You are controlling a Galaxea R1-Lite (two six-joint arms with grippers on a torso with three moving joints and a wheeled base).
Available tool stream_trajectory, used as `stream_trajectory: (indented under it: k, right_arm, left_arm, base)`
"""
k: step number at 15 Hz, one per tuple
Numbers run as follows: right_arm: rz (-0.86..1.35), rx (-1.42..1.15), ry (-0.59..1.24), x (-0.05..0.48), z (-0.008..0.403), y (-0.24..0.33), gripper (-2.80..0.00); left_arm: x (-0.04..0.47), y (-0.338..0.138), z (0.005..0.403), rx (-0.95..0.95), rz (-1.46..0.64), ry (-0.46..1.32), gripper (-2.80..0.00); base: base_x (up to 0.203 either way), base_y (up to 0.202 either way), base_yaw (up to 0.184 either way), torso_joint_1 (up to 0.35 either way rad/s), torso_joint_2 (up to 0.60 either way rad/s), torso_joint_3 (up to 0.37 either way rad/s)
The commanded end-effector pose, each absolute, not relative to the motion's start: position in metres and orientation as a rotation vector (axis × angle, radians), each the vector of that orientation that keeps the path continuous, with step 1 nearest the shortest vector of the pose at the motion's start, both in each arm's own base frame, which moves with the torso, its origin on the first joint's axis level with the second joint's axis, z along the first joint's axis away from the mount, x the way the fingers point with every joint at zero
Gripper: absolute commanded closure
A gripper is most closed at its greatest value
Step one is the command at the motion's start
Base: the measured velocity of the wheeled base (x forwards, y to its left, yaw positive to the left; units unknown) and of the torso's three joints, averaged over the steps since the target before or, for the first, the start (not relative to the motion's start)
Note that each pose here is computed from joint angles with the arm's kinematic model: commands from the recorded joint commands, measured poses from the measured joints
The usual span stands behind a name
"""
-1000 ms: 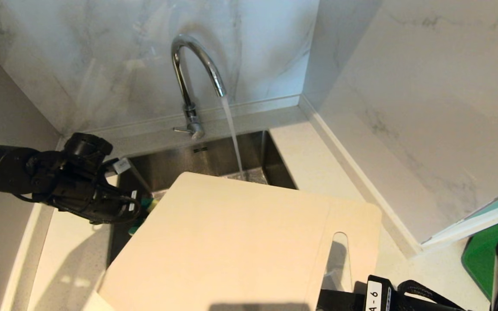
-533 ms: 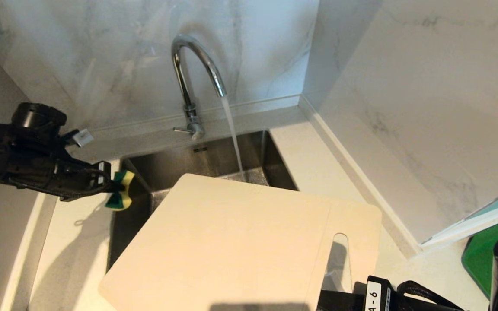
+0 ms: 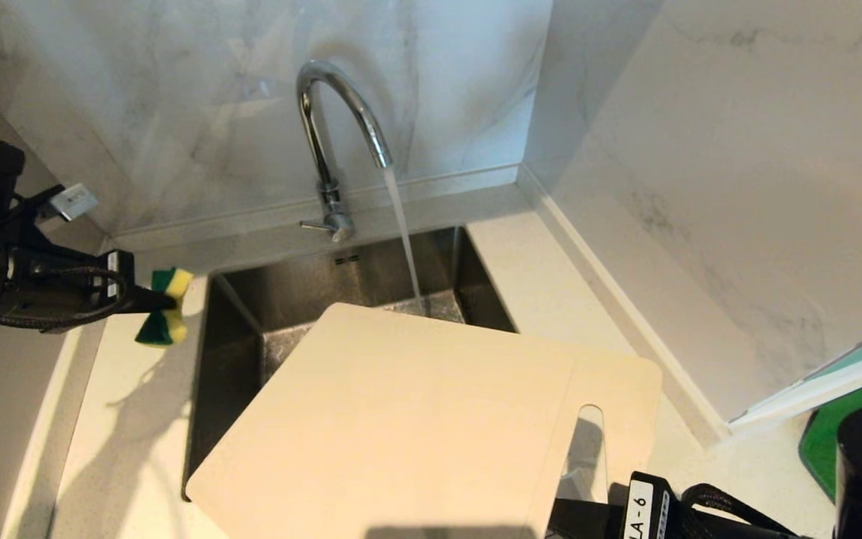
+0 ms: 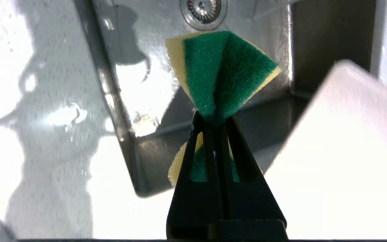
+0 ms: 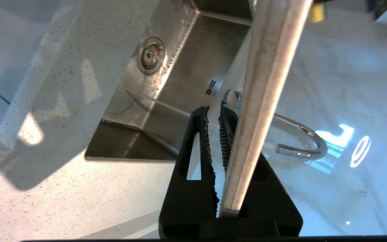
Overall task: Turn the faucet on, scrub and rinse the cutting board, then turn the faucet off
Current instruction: Put down the cutting board
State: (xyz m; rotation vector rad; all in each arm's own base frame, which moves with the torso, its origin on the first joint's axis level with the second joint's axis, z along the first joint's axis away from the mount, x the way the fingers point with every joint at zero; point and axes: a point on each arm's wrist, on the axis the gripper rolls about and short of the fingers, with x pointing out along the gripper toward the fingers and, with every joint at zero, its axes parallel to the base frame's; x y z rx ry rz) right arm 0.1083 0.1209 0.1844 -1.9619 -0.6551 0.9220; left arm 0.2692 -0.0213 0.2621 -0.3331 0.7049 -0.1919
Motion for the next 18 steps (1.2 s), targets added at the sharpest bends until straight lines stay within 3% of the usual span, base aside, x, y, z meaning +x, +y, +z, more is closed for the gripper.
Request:
stream_trajectory:
  k: [1,6,18]
  right_arm:
    - [0.915,-1.946,-0.628,0.109,0.184,0.121,0.0]
    - [0.914,-1.846,-0.526,0.11,0.184,0.121,0.0]
    - [0.933,-1.849,-0.559,0.103,0.181,0.119,0.0]
  left_arm:
    - [0.24,-0.023,0.272,-0.328,-0.214,0.667,0.0]
    - [0.206,-0.023,0.271,-0.317,-0.221,0.654,0.0]
    - [0.21,-0.029,0.244,-0.278,-0.247,0.749,0.0]
  base:
    - [0.0,0.0,0.0,0.0,0.0,0.0]
    - [0.0,0.0,0.0,0.0,0.0,0.0]
    - [0.0,0.0,0.0,0.0,0.0,0.0]
